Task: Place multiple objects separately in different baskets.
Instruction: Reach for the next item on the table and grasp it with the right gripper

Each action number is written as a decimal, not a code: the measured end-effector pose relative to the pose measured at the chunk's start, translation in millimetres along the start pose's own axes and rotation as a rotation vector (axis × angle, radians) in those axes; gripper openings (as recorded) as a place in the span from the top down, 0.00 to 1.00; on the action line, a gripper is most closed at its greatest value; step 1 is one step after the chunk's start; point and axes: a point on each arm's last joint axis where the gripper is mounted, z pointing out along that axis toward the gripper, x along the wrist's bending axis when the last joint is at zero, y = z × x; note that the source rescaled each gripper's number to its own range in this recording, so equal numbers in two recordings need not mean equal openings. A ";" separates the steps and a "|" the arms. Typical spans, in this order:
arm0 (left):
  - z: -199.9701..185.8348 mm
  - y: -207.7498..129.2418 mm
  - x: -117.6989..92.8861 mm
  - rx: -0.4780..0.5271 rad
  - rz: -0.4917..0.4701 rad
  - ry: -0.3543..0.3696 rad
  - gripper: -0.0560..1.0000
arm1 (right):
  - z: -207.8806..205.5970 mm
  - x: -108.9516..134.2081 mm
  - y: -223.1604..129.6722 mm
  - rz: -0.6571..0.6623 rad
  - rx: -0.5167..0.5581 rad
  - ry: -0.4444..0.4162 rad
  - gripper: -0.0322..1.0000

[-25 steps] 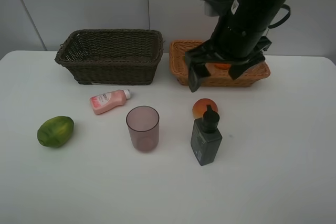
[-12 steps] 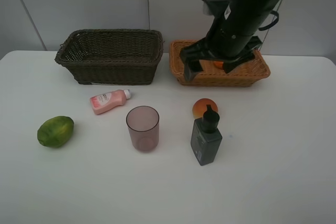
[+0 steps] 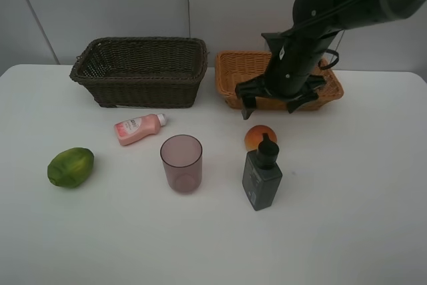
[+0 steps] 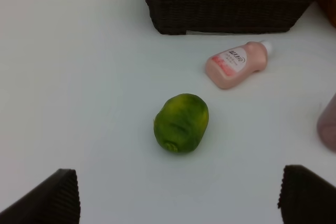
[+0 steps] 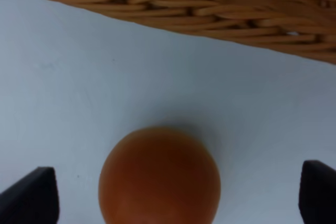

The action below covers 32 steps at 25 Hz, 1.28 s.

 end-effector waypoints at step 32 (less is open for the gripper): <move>0.0 0.0 0.0 0.000 0.000 0.000 0.02 | 47.8 3.7 -21.0 0.089 0.022 -0.001 0.00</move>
